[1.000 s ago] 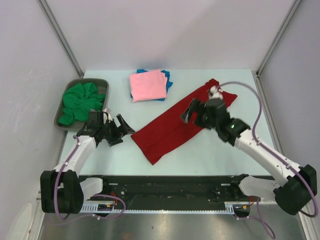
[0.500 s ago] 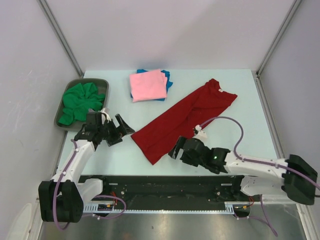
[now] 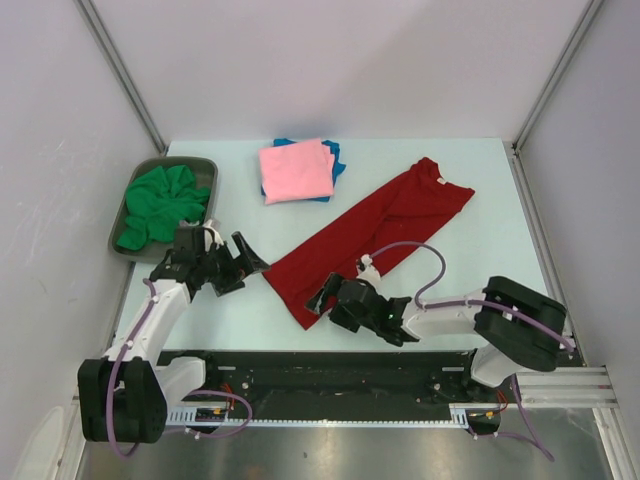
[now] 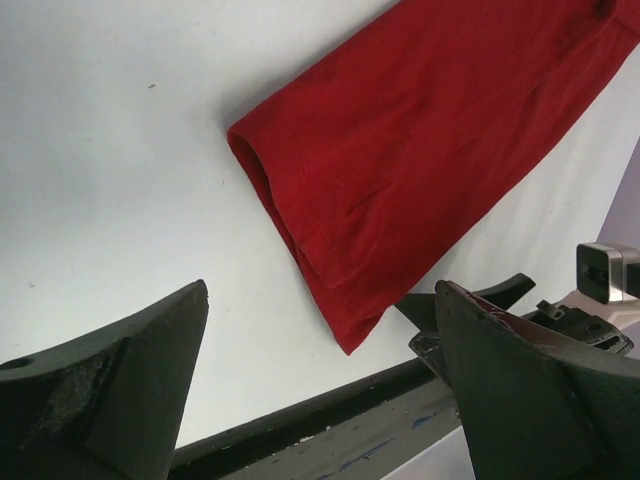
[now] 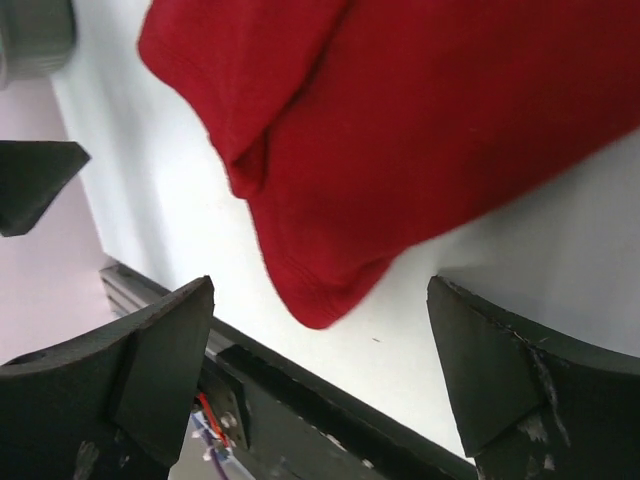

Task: Fold and stack the t-shirts

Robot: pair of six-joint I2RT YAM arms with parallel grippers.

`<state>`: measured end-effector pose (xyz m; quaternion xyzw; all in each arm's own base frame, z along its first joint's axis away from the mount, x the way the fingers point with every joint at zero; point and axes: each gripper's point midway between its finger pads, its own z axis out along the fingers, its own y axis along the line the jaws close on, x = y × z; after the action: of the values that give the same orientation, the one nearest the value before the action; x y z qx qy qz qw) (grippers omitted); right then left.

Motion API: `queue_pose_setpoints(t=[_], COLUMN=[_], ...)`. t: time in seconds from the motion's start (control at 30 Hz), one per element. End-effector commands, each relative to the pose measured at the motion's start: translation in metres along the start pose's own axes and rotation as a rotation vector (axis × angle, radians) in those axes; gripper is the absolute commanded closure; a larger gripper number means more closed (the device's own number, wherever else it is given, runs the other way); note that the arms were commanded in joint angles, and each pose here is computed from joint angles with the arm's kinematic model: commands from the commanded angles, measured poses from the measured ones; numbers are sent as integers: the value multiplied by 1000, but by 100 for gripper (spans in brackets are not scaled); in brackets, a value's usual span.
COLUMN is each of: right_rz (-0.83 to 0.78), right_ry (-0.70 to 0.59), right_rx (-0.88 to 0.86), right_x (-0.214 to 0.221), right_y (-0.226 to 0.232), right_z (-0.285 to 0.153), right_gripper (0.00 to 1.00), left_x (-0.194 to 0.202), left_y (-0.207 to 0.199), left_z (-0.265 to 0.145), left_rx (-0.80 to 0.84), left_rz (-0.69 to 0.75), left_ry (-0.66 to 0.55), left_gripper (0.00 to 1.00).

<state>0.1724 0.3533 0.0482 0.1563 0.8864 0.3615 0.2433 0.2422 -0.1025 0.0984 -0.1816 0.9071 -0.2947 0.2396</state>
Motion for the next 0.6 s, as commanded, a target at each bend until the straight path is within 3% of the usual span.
queue_pose_setpoints(t=[0.0,0.13,0.23,0.37,0.5,0.53,0.57], right_rz=[39,43,48,36,10,5,-8], right_ry=[44,94,115,134,136,133,134], right_rx=[-13,3,18,40,74,76,99], right_x=[14,28,35,40,40,39,39], right_y=[-3,-9,-15,-23,-31,-31,-37], right_z=[20,35,44,46,42,41,39], right_gripper=[8,11,21,56,76,89,94], left_x=[2,0,1,3,3,3,3], left_y=[-3,-4,-1,0,0,-1,0], left_z=[-1,-2,-2,-2,-1,-2,-2], left_rx=[21,15,2,3,3,5,4], left_rz=[22,27,28,34,32,34,38], left_ry=[12,13,20,22,22,22,21], left_gripper=[0,0,0,0,0,0,0])
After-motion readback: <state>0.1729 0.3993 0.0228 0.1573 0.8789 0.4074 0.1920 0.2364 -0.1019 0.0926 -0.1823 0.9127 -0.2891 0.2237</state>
